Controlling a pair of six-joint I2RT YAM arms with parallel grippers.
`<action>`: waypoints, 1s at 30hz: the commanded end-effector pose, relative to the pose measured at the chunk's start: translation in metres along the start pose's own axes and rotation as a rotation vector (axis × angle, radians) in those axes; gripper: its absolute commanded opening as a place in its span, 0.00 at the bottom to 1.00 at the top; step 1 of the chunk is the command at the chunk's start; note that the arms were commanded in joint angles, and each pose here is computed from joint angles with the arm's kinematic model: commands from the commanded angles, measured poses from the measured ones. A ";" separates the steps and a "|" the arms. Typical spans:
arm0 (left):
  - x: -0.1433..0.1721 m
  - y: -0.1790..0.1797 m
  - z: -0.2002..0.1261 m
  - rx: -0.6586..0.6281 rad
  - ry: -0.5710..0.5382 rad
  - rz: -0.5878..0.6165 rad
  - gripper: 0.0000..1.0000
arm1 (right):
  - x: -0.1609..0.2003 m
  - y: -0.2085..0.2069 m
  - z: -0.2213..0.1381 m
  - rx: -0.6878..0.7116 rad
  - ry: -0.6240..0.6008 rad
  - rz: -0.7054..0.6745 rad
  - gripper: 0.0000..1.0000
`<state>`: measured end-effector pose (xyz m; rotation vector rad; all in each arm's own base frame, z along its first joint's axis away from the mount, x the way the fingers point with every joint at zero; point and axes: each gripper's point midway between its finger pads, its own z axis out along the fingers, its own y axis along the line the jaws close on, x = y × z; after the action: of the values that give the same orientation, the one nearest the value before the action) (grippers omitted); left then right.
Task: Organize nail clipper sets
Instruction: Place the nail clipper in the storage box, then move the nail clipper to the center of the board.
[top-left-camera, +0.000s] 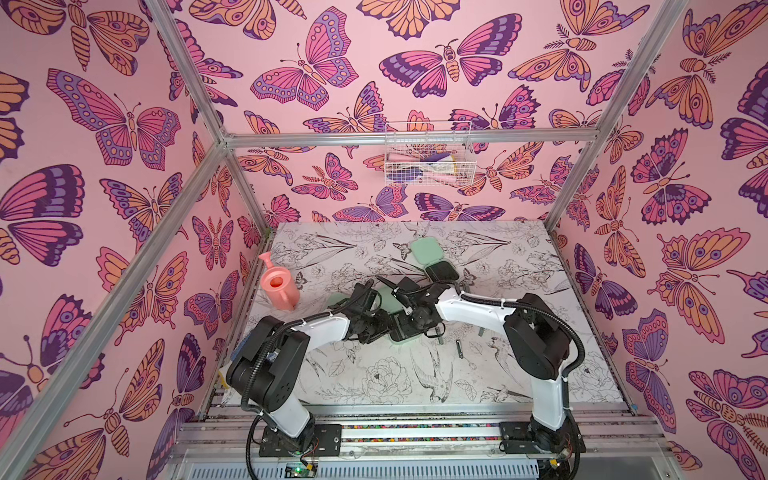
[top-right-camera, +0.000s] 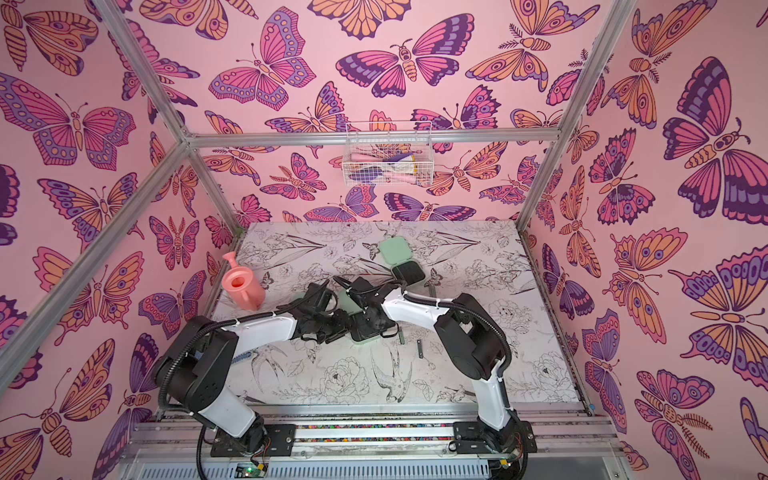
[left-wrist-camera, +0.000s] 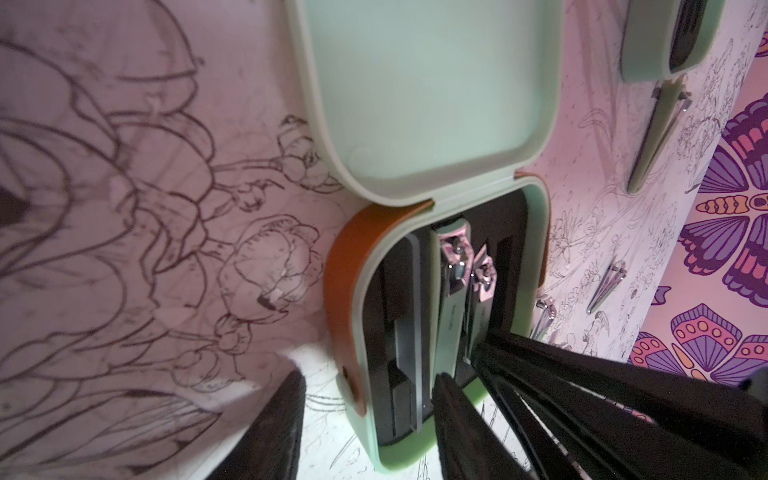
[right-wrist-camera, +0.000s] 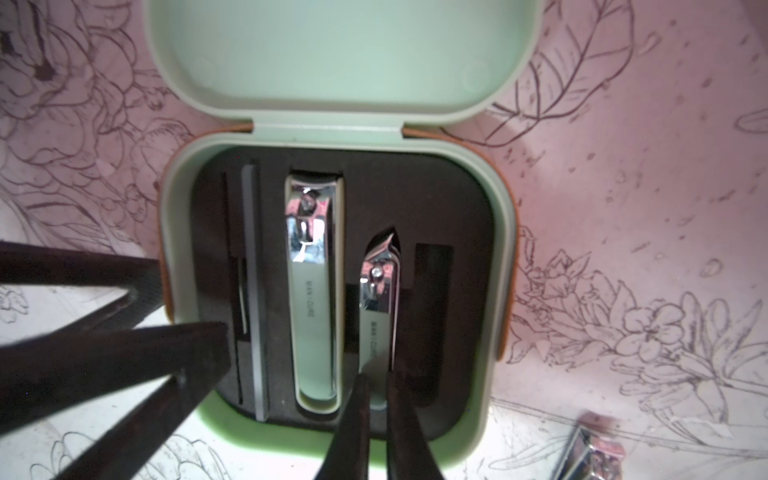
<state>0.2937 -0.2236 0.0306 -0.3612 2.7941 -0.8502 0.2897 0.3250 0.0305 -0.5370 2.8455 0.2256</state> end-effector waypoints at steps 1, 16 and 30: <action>0.017 0.020 0.005 -0.058 0.051 -0.029 0.53 | 0.032 -0.015 0.025 0.068 0.103 0.009 0.11; 0.015 0.014 0.001 -0.041 0.042 -0.021 0.53 | -0.047 -0.011 -0.073 0.087 -0.127 -0.026 0.25; 0.010 0.002 -0.012 -0.011 0.016 0.016 0.58 | 0.006 -0.165 -0.097 0.190 -0.096 0.269 0.51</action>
<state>0.2896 -0.2221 0.0349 -0.3577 2.8007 -0.8506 0.3217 0.1818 0.1086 -0.1815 2.7781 0.0177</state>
